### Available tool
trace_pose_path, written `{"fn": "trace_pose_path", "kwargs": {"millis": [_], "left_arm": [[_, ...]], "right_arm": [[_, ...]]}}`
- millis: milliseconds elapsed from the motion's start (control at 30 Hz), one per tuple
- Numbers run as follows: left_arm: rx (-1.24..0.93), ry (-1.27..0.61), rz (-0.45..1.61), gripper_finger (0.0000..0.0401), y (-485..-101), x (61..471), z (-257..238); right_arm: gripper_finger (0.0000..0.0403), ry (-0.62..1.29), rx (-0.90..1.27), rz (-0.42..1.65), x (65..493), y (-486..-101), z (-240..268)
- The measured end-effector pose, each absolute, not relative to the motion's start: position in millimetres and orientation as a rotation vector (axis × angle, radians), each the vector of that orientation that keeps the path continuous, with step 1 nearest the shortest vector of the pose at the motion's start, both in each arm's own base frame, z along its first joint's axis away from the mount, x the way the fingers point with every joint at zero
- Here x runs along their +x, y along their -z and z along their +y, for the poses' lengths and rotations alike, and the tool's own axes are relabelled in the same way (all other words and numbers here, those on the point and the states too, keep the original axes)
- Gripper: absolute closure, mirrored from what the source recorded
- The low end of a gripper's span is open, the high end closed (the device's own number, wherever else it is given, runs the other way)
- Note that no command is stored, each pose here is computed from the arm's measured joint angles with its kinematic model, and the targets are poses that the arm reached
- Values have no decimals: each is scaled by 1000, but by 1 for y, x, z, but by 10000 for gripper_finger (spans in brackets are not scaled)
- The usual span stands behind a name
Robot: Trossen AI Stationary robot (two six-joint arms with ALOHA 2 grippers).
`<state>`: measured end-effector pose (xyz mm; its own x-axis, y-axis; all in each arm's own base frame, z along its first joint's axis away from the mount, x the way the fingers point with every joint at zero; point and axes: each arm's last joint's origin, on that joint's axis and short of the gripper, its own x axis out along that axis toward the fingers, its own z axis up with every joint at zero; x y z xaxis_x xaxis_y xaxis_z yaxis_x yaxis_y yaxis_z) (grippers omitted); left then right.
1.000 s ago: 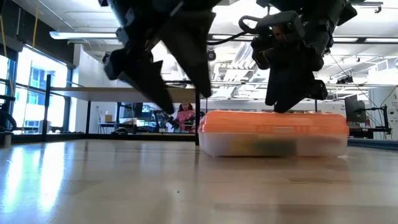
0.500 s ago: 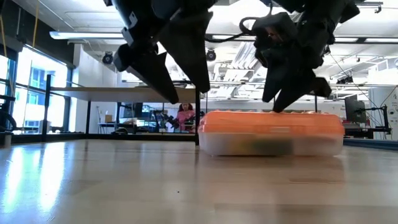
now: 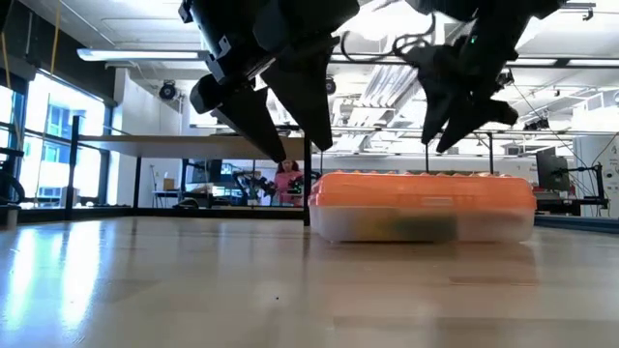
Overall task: Pack school essentials
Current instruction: Close the orange supply box
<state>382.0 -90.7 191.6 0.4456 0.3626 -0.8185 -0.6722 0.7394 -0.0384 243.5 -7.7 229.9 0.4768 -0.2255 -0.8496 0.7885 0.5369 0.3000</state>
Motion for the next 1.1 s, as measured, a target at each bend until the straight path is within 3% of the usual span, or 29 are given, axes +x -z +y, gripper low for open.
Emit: {"fn": "trace_pose_path", "kwargs": {"millis": [400,600,1100], "left_arm": [[-400,-663,896,73,-191,382,-91],[-423,-684,898,73,-189,381,-90],[-434,-703,901,73,-188,382,-82]], "right_arm": [[265,756,754,1021,246,-203,-62],[265,733,774,1128,253,-185,-61],[265,723,795,1185,252,-183,-44]]}}
